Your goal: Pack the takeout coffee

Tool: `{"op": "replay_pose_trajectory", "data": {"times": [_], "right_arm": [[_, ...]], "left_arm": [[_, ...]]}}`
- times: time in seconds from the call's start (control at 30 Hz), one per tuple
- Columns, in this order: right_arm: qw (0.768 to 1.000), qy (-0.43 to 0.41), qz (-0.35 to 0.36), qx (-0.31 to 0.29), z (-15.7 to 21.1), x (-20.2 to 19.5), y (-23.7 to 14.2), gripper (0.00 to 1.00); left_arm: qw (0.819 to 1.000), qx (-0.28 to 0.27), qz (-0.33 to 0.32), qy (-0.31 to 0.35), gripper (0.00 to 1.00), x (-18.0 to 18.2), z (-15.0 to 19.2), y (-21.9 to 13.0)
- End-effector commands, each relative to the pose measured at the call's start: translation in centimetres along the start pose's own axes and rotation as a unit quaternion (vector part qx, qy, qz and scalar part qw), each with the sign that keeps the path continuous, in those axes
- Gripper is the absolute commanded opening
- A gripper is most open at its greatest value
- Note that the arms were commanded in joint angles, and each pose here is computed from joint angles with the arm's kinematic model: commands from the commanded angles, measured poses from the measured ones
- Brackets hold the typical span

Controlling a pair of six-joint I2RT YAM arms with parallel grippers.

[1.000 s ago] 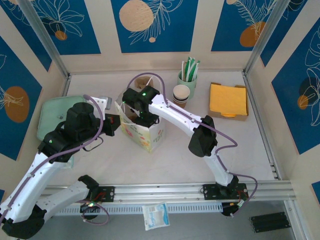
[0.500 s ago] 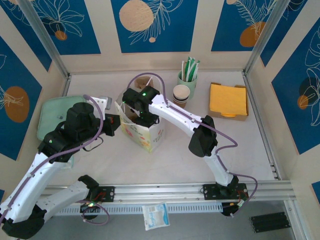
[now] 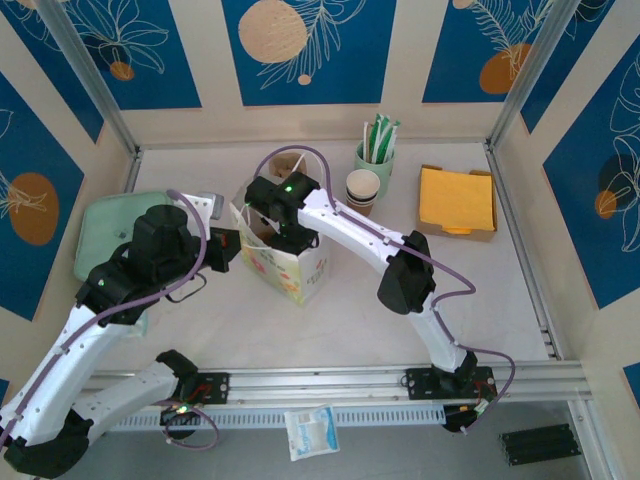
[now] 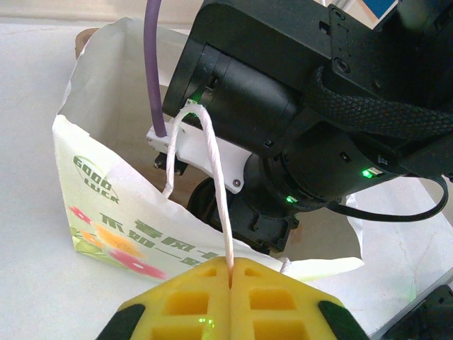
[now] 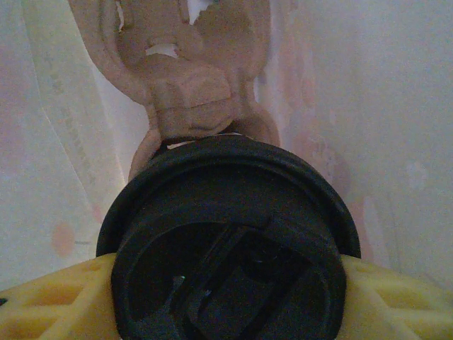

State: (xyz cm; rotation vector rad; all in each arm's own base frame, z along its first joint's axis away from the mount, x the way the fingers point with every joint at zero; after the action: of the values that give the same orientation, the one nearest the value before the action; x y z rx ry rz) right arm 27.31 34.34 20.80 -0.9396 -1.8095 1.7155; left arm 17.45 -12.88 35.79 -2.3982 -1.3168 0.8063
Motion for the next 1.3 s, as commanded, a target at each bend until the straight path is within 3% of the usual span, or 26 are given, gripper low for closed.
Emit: {"op": "replay_pose_trajectory", "data": {"times": [0.0, 0.7, 1.27], "right_arm": [[0.999, 0.011, -0.023, 0.040, 0.2, 1.0, 3.3, 0.52], [0.999, 0.014, -0.020, 0.043, 0.4, 0.9, 3.7, 0.56], [1.000, 0.007, -0.012, 0.024, -0.1, 0.9, 1.1, 0.72]], "left_arm": [[1.000, -0.005, -0.003, -0.002, 0.00, 0.1, -0.1, -0.2], [1.000, -0.005, -0.002, -0.003, 0.00, 0.1, -0.1, -0.2], [1.000, -0.005, -0.001, -0.004, 0.00, 0.0, -0.1, -0.1]]}}
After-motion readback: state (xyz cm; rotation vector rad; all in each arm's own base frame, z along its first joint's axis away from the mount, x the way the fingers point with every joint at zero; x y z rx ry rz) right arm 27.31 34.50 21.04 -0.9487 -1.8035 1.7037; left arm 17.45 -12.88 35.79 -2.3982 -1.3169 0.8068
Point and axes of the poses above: each hand's point on the last joint's axis, 136 mm out from that joint toward the fingers, its own y axis out along the fingers, its own x axis along the line the jaws close on, z = x × y, the point moved 6 cm from there along -y, back along the fingers, and after that the axes turned 2 degrees about y, right-handed, at the moved point
